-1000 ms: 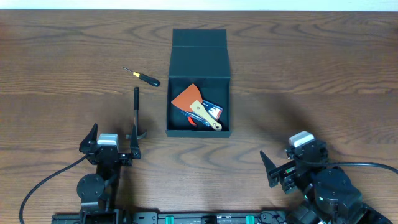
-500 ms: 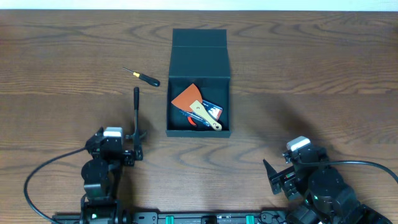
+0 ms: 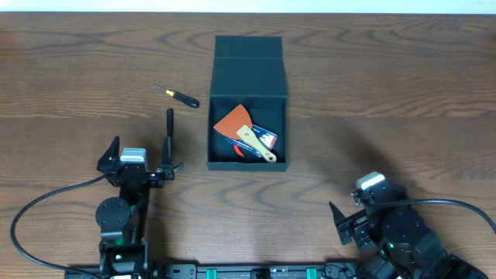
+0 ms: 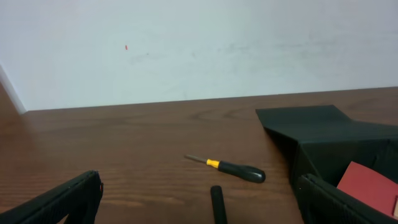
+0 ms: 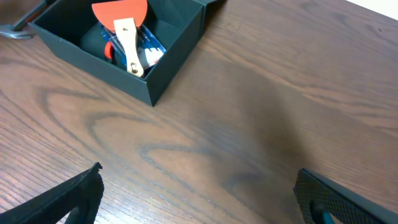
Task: Pack container
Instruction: 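Move the left gripper forward toward the yellow-black screwdriver, then lower the left gripper and grasp the screwdriver's black handle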
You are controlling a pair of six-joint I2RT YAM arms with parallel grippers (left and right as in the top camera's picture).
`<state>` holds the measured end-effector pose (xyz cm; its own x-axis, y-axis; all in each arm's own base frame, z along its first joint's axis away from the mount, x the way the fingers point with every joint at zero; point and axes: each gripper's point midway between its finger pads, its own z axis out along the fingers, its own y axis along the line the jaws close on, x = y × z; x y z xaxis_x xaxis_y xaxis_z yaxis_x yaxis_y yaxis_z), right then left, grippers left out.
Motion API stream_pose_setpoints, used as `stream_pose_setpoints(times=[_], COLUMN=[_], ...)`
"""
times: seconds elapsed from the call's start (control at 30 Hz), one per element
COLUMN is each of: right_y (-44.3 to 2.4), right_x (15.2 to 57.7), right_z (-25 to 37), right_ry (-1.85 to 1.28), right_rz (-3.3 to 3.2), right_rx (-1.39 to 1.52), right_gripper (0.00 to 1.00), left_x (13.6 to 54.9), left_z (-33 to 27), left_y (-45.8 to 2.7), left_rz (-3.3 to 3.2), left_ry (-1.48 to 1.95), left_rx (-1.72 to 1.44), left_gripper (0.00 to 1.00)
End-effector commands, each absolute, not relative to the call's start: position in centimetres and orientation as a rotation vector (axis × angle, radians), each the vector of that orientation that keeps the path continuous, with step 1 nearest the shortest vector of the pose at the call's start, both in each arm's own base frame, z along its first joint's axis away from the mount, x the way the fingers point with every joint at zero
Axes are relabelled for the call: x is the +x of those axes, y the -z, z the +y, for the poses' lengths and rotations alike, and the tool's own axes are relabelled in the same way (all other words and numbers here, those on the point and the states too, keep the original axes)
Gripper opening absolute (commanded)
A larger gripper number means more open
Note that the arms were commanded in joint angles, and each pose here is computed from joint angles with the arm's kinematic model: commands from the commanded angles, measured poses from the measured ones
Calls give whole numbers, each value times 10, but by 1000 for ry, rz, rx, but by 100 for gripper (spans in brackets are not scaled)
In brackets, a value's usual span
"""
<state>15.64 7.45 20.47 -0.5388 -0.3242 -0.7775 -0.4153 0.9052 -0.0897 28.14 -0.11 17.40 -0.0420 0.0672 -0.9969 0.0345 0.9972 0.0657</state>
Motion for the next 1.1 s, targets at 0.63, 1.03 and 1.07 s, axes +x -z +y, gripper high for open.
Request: stream_pose_setpoints(times=[0.63, 1.03, 1.07], right_y=[-206, -206, -206], right_x=[158, 158, 158], right_z=[71, 71, 71], right_ry=[-123, -123, -123], right_rz=[2184, 2184, 2184], right_rx=[-496, -496, -496], right_gripper=[99, 99, 99], left_x=[378, 413, 415], left_z=[5, 1, 1], left_y=[-281, -238, -234], left_rz=[1696, 2186, 2208], left_ry=[104, 131, 131], left_rx=[-93, -125, -127], left_gripper=[98, 99, 99])
